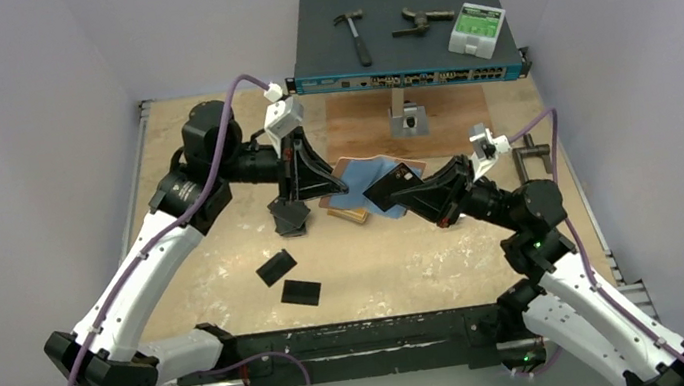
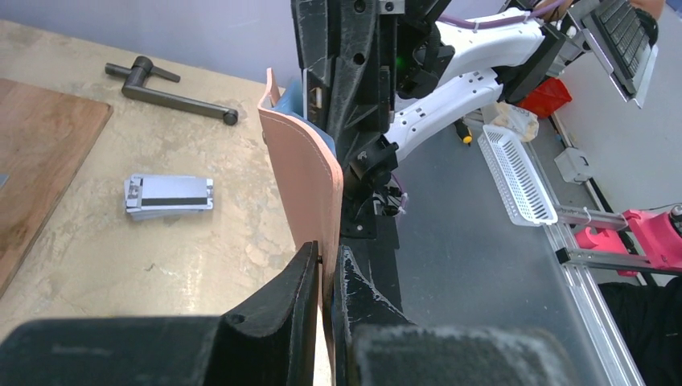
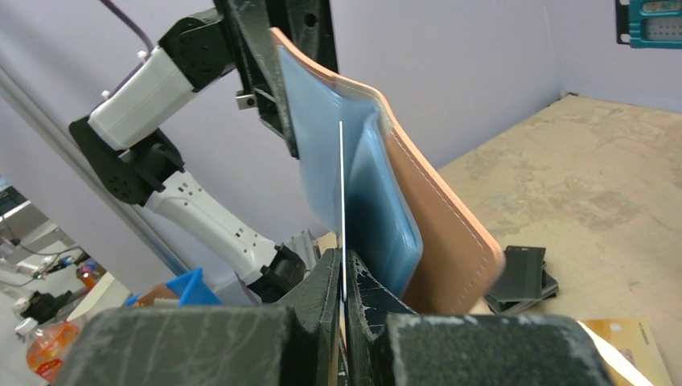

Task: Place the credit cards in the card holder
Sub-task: Place the card holder at the center of the board.

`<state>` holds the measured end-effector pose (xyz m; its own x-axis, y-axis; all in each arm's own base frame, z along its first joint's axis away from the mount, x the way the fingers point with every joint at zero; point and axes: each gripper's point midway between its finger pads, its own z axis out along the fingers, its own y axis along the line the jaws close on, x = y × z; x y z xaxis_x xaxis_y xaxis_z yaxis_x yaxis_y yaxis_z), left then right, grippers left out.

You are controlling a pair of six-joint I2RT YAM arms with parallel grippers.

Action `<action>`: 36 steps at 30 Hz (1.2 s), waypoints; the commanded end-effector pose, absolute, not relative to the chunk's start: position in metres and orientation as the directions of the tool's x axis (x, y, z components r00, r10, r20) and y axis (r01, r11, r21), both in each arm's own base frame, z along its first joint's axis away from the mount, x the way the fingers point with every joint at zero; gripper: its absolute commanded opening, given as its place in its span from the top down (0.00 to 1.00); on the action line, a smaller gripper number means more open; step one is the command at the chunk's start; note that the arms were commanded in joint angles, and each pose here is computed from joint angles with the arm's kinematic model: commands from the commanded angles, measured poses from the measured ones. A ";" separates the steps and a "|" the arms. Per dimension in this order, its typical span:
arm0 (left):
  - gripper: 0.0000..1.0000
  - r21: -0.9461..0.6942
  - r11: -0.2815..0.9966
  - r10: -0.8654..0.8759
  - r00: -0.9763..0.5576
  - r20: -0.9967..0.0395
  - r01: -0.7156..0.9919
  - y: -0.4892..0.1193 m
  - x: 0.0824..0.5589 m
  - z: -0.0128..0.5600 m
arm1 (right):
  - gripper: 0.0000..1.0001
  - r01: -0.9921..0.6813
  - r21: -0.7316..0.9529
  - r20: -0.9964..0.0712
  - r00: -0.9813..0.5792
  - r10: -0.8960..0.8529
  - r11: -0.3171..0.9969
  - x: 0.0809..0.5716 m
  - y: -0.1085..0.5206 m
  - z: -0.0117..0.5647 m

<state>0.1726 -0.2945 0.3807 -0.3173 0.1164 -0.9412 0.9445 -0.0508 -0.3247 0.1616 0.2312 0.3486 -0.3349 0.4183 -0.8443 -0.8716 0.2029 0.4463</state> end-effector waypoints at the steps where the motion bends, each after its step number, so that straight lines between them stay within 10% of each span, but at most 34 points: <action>1: 1.00 -0.253 -0.113 0.077 -0.246 -0.966 0.961 -0.290 0.156 0.401 | 1.00 -0.855 0.429 -0.849 -0.272 0.453 0.291 0.175 0.224 0.360; 36: 1.00 -0.270 -0.123 0.056 -0.265 -0.963 0.955 -0.290 0.154 0.405 | 1.00 -0.904 0.396 -0.879 -0.324 0.351 0.159 0.161 0.247 0.348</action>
<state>0.1690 -0.2940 0.3858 -0.3205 0.0894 -0.9430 0.9432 -0.0622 -0.3265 0.1626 0.2465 0.3335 -0.3726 0.3552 -0.8573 -0.8800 0.1579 0.4479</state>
